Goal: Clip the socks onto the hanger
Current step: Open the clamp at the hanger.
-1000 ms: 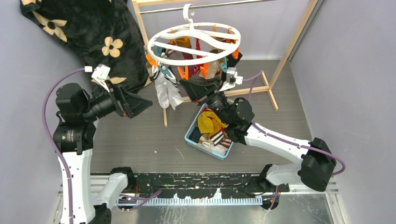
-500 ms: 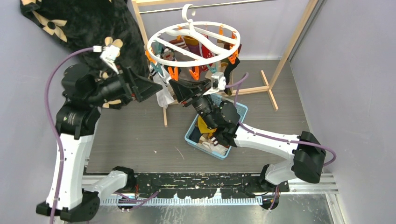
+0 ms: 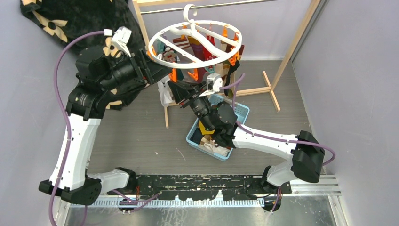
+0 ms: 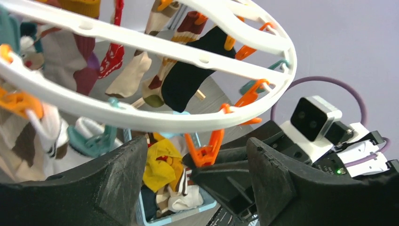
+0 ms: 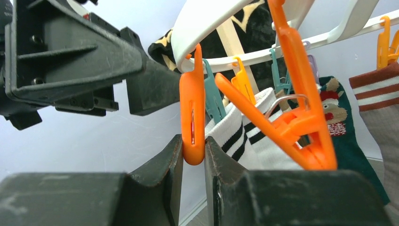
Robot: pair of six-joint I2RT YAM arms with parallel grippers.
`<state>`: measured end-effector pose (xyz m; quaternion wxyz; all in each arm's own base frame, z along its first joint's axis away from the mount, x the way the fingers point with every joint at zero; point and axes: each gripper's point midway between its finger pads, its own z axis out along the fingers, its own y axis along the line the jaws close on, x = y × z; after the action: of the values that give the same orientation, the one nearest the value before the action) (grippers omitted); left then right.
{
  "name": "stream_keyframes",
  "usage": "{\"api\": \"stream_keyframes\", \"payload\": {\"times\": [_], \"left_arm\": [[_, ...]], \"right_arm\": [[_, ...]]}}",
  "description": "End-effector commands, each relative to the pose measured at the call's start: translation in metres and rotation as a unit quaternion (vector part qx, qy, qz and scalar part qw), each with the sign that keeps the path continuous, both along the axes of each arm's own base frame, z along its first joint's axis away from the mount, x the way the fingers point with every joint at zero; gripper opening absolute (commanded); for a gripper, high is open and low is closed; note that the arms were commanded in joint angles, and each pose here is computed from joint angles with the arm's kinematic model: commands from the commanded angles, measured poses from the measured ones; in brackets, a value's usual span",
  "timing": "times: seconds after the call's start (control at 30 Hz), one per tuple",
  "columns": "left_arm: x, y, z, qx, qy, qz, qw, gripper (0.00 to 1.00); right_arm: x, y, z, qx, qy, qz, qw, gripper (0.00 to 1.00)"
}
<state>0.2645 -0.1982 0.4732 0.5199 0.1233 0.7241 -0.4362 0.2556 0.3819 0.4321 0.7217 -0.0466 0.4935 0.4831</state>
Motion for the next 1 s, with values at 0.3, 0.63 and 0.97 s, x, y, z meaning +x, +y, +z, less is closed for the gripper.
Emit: {"api": "stream_keyframes", "payload": {"times": [0.3, 0.63, 0.97], "left_arm": [[-0.001, -0.021, 0.017, -0.027, -0.010, -0.016, 0.999, 0.70], [0.007, -0.026, 0.007, -0.035, 0.021, 0.002, 0.999, 0.55], [0.019, -0.017, -0.001, -0.022, 0.023, 0.045, 0.998, 0.39]], "right_arm": [[-0.009, 0.003, 0.025, 0.003, -0.027, 0.006, 1.000, 0.09], [-0.008, 0.009, 0.023, -0.007, -0.026, 0.011, 1.000, 0.09], [-0.008, 0.013, 0.021, -0.020, -0.025, 0.013, 0.999, 0.09]]}}
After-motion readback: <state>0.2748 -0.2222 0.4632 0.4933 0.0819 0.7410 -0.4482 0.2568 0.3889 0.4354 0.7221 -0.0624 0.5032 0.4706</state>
